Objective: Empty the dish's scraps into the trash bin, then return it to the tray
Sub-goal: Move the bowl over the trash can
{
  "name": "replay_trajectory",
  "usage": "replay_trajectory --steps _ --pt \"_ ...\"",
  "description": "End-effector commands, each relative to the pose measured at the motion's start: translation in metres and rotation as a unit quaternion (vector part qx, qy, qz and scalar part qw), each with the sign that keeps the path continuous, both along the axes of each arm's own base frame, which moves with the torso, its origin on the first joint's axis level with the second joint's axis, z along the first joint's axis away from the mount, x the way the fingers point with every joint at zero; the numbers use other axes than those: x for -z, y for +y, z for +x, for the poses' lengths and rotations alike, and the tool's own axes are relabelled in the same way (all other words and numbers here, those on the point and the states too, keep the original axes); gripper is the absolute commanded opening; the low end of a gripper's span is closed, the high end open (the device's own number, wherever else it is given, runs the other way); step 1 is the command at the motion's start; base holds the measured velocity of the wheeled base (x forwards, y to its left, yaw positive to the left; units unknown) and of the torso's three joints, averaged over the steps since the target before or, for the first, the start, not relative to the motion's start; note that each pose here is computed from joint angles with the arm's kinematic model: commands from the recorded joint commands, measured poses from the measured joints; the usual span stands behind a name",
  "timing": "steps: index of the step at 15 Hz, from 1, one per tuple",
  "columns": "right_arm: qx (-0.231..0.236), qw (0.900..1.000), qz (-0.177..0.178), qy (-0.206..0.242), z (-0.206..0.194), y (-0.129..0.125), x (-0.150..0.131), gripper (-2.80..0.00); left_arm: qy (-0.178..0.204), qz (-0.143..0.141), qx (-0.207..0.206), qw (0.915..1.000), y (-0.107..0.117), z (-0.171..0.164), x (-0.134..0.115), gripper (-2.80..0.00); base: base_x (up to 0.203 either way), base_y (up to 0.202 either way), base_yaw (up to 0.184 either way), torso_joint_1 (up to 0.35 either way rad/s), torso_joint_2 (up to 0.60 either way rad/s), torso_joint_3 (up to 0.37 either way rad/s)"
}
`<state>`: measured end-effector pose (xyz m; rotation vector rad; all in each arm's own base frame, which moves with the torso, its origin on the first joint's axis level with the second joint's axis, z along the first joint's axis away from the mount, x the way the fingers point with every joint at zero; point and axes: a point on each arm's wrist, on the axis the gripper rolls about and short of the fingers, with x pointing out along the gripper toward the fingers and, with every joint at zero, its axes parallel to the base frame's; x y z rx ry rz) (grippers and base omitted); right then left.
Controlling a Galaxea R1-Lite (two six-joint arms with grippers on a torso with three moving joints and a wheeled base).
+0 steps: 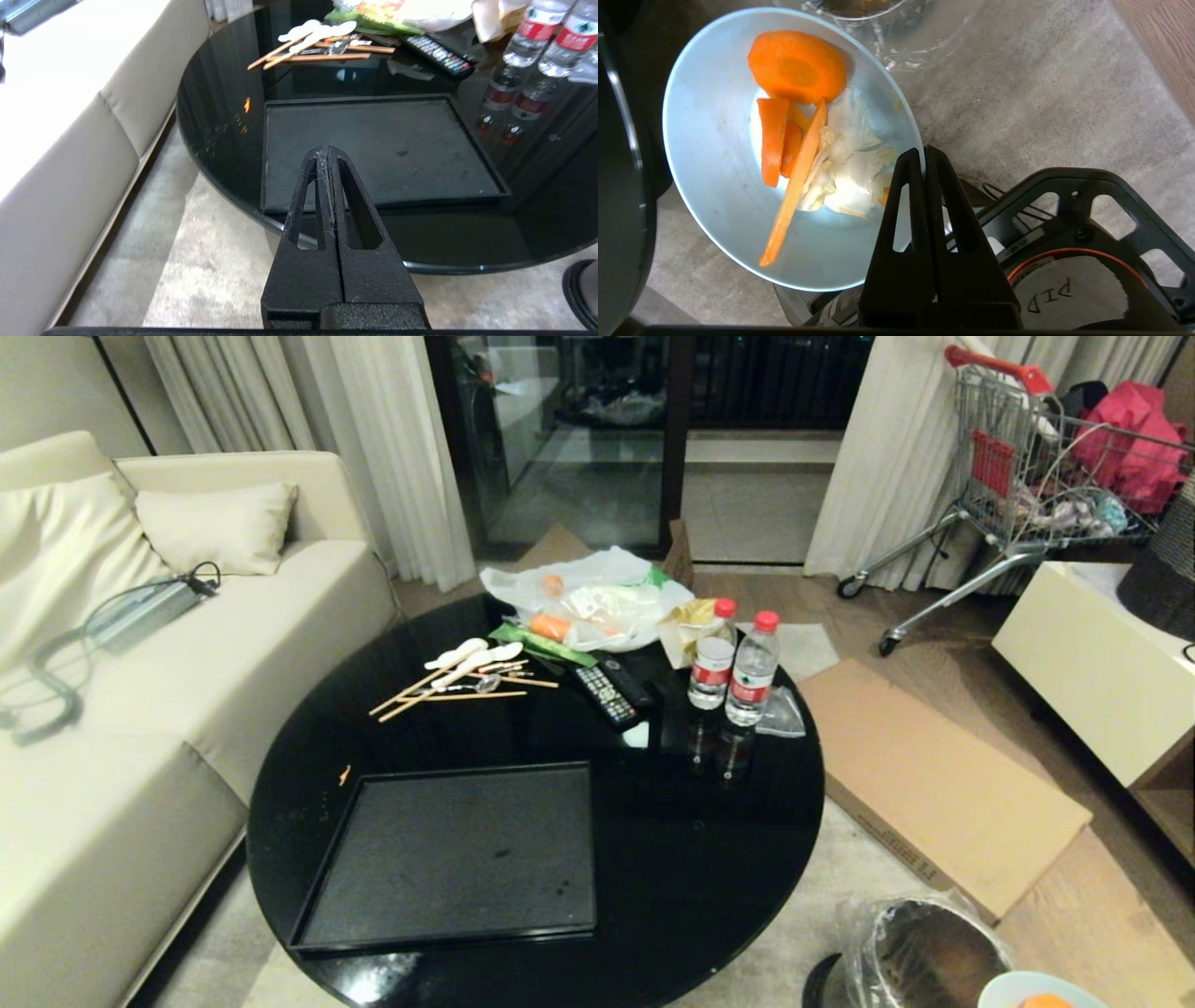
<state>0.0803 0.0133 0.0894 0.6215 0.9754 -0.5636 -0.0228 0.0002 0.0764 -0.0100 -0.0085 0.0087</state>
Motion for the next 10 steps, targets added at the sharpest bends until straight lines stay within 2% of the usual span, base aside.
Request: replay_trajectory --steps 1,10 --pt "0.002 1.0 0.002 -0.004 -0.001 -0.0002 -0.0007 -2.8 0.0 0.0 0.0 1.0 0.0 0.0 0.0 -2.8 0.0 0.0 0.0 0.0 0.0 0.0" --pt "0.008 1.0 0.004 -0.007 -0.0009 -0.0002 -0.0013 -2.8 0.0 0.0 0.0 1.0 0.0 0.0 0.0 -2.8 0.0 0.0 0.0 0.0 0.0 0.0"
